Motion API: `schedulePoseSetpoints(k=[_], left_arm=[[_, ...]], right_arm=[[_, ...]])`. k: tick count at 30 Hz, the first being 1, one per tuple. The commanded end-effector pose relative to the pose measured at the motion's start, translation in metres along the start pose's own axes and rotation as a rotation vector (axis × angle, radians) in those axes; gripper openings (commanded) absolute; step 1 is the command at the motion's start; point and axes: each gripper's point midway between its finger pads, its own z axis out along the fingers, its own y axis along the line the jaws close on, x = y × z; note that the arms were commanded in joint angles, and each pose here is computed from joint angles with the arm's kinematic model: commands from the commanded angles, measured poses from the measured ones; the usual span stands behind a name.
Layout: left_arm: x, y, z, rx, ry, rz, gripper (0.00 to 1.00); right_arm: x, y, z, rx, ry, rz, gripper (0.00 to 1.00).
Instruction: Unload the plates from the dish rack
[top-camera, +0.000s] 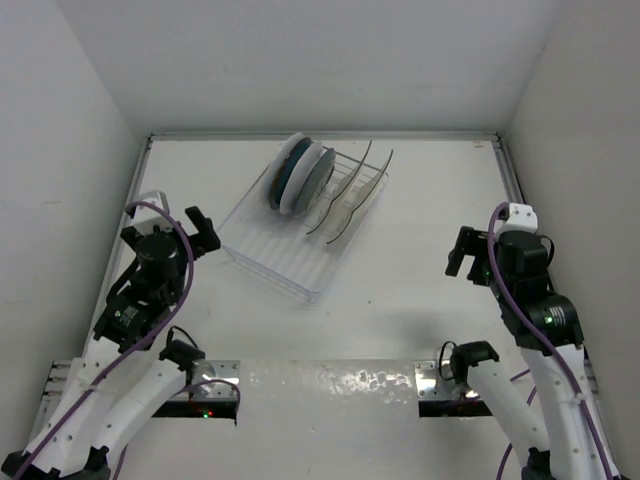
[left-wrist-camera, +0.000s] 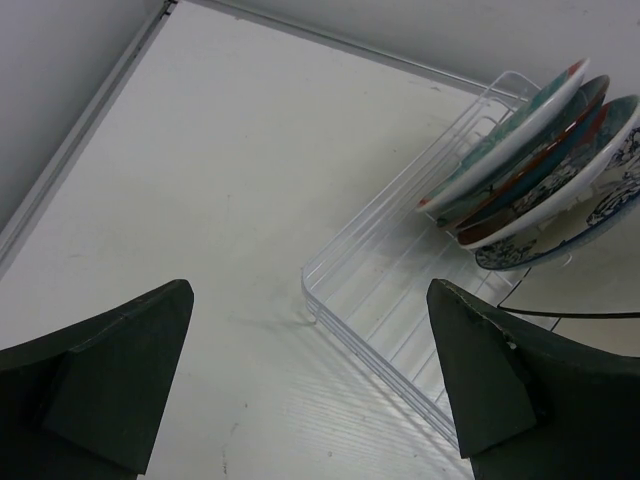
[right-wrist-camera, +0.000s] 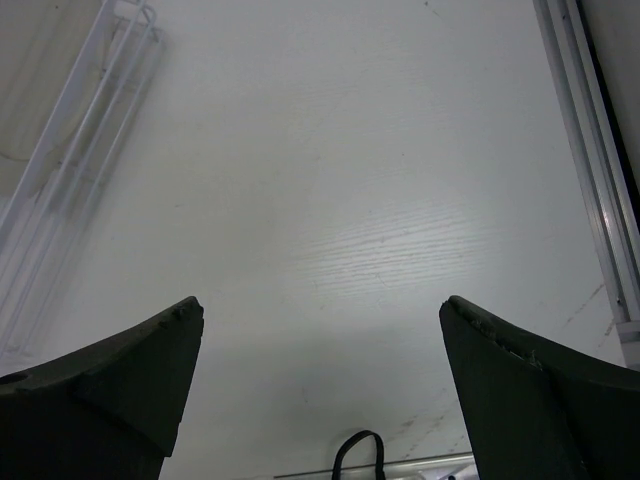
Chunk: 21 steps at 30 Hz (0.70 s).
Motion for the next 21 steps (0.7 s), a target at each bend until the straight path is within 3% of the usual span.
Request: schedulePoseSetpoints(k=[1,13,19,21], left_arm=[[-0.003,-0.006,0.0,0.032,-0.014,-0.007,1.0],[0.0,-0.011,0.002,0.049,0.001,-0.005,1.0],[0.0,-0.008,0.003,0.035,-0.007,-0.003,1.0],[0.0,-0.007,0.003,0.033,-0.007,-0.001,1.0]], right_arm=[[-0.008,-0.001,-0.002,0.008,-0.012,-0.006,0.99],[-0.011,0.021,0.018,-0.041,0.028,0.127,0.99],[-0.038,0.061,0.057,-0.109,0.083,0.271,0.99],[-0.064,0.074,0.061,-0.118,0.04,0.298,0.99]])
